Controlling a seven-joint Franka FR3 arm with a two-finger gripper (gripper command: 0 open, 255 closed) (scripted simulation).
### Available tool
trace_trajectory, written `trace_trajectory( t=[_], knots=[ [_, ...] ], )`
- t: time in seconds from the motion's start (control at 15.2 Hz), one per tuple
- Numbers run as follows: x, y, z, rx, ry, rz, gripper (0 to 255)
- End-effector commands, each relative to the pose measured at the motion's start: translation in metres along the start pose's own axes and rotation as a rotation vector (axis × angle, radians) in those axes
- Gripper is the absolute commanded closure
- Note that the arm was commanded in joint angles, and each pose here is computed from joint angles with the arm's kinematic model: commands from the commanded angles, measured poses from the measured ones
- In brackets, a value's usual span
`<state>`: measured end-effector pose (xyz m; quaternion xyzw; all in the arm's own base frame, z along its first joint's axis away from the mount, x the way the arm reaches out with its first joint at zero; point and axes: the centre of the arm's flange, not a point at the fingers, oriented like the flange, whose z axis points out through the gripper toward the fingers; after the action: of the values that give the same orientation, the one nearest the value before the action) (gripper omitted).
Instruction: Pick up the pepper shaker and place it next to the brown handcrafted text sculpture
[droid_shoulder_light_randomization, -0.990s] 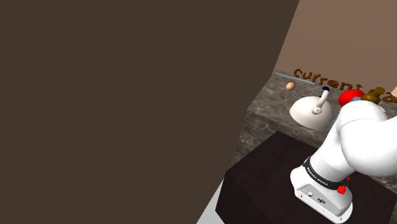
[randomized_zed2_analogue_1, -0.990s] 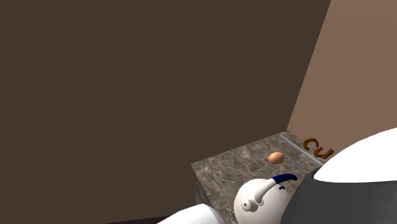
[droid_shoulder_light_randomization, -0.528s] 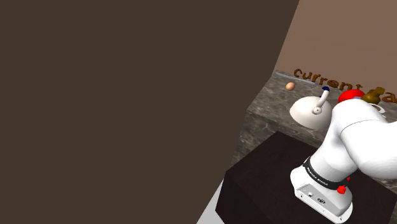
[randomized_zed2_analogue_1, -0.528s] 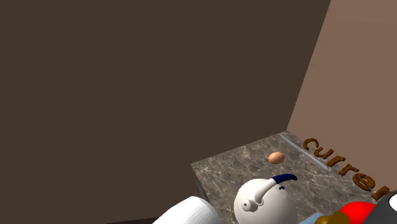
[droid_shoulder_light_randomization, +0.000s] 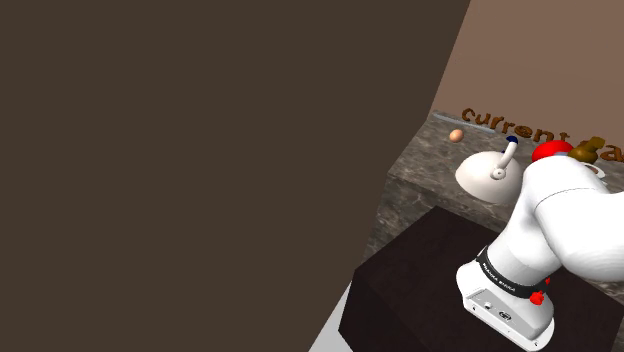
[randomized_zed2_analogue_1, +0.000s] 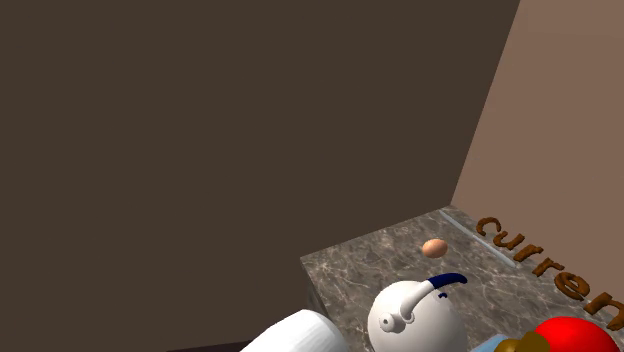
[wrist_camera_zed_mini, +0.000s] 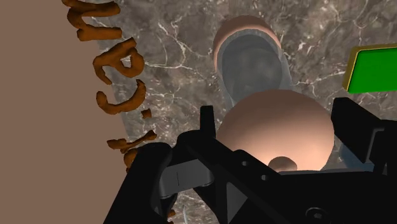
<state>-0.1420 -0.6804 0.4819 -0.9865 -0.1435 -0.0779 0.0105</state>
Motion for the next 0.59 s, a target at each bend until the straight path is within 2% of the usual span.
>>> trace_trajectory(
  t=[0.0,0.53],
  knots=[
    [-0.002,-0.002,0.01,-0.001,0.0,0.0,255],
    [-0.008,-0.002,0.052,-0.001,0.0,0.0,255]
  ],
)
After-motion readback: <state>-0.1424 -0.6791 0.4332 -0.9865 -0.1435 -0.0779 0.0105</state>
